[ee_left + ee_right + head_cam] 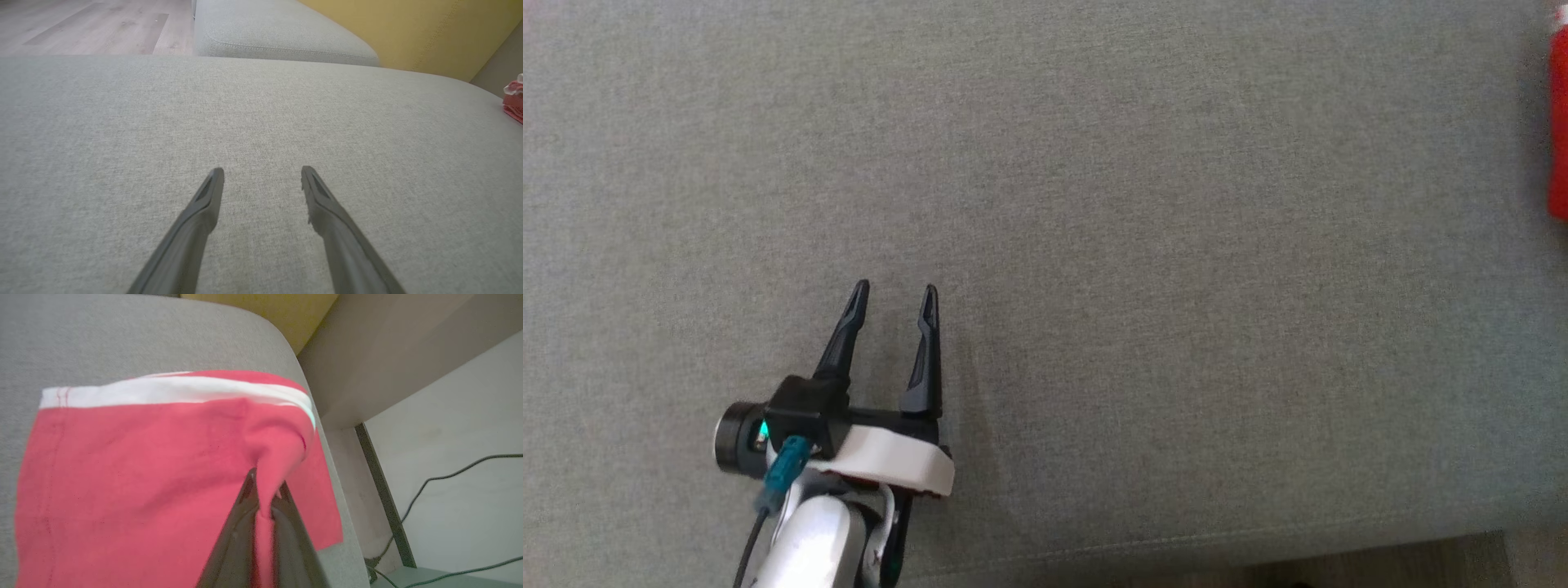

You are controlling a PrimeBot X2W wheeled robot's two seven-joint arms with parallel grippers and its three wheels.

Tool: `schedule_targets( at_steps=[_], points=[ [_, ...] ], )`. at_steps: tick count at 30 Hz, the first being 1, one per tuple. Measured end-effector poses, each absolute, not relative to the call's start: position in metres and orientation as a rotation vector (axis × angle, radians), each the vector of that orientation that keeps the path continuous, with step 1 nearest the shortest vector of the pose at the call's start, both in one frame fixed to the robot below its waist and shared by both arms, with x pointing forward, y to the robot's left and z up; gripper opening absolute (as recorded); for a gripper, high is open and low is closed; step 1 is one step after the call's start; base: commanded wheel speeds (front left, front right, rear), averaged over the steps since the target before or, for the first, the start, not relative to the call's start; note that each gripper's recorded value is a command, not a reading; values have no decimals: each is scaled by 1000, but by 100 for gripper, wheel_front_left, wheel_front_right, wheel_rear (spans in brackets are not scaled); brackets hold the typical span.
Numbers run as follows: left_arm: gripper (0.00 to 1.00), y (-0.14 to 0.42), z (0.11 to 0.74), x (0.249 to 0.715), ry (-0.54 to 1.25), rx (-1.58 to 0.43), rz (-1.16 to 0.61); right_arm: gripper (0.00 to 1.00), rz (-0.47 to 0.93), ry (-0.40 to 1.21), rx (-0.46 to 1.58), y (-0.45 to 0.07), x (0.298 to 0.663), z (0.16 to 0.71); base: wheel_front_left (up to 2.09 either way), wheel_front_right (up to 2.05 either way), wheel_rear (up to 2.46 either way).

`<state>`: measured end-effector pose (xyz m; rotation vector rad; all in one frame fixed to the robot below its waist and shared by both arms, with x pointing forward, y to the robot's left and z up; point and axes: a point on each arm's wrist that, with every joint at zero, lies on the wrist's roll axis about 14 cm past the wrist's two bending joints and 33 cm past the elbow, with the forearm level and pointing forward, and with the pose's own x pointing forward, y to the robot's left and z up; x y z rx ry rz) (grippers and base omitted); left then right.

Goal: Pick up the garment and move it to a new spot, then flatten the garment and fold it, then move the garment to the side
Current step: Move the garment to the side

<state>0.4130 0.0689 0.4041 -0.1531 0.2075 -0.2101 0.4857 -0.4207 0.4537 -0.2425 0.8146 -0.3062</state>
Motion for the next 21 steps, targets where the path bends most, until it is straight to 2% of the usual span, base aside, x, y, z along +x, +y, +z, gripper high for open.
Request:
schedule_targets(
  at_steps=[1, 2, 6, 11, 14, 17, 21],
  points=[
    [100, 70, 404, 413, 208, -149, -208, 30, -321, 839, -251, -426, 482, 451, 0, 0, 0],
    [100, 70, 404, 413, 207, -147, -209, 98, -330, 854, -260, -430, 479, 449, 0, 0, 0],
    [100, 68, 406, 413, 201, -148, -215, 100, -361, 850, -325, -442, 472, 452, 0, 0, 0],
    [100, 64, 416, 414, 173, -149, -227, 100, -382, 708, -469, -455, 475, 484, 0, 0, 0],
    [100, 68, 430, 409, 140, -144, -216, 100, -387, 498, -484, -452, 482, 528, 0, 0, 0],
    [100, 77, 435, 397, 139, -144, -181, 100, -339, 315, -443, -424, 488, 558, 0, 0, 0],
    [100, 87, 443, 377, 133, -152, -143, 100, -259, 168, -368, -382, 473, 566, 0, 0, 0]
  ],
)
